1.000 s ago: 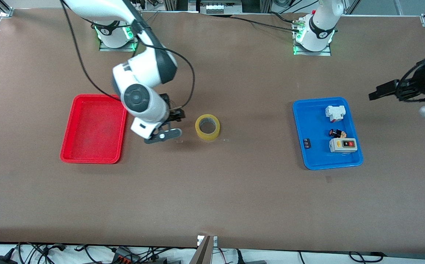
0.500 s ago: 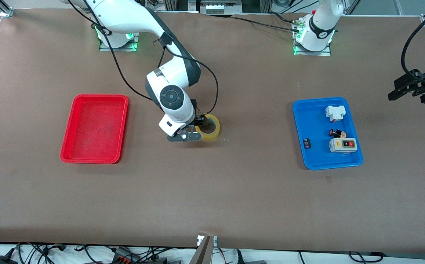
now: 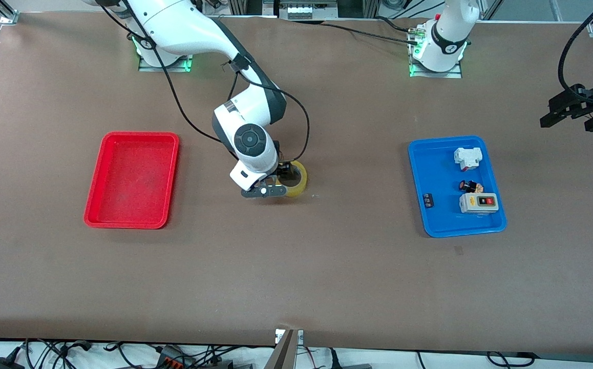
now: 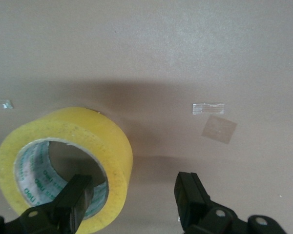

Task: Place and move tape with both arms
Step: 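Grasp the tape roll with the right gripper while the left gripper withdraws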

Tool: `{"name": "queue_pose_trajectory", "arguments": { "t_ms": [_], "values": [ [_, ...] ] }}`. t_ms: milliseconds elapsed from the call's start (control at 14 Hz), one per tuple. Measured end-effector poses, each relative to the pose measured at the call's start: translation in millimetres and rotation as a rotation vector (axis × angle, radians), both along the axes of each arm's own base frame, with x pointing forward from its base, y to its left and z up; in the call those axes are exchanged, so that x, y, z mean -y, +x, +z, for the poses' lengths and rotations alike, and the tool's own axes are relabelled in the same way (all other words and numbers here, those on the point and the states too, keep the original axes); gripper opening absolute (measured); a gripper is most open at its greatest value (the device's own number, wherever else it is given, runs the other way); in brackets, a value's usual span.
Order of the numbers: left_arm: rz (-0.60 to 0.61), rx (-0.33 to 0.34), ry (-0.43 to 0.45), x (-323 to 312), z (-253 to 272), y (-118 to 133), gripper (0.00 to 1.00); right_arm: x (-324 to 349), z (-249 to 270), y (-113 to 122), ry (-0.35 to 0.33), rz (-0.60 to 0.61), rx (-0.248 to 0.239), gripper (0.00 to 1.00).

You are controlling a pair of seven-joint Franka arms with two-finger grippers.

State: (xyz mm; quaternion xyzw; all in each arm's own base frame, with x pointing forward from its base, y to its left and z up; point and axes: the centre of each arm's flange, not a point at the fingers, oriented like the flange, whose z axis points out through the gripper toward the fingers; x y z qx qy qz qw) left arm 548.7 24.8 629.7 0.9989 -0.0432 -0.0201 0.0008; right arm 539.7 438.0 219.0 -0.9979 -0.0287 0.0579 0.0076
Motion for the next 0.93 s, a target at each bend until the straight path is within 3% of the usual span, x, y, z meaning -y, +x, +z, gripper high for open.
{"name": "queue_pose_trajectory", "arguments": {
  "t_ms": [429, 786, 857, 929],
  "values": [
    [-0.053, -0.031, -0.001, 30, 2, -7, 1.0, -9, -13, -2, 0.019, 0.008, 0.032, 0.97],
    [-0.044, -0.038, -0.001, 25, 2, -8, 1.0, -11, -11, -1, 0.025, 0.008, 0.037, 0.3],
    [-0.042, -0.038, -0.001, 23, 2, -8, 1.0, -11, -9, 0, 0.027, 0.006, 0.042, 0.22],
    [-0.042, -0.038, -0.001, 23, 2, -8, 1.0, -10, -7, 3, 0.028, 0.003, 0.046, 0.22]
  ]
}}
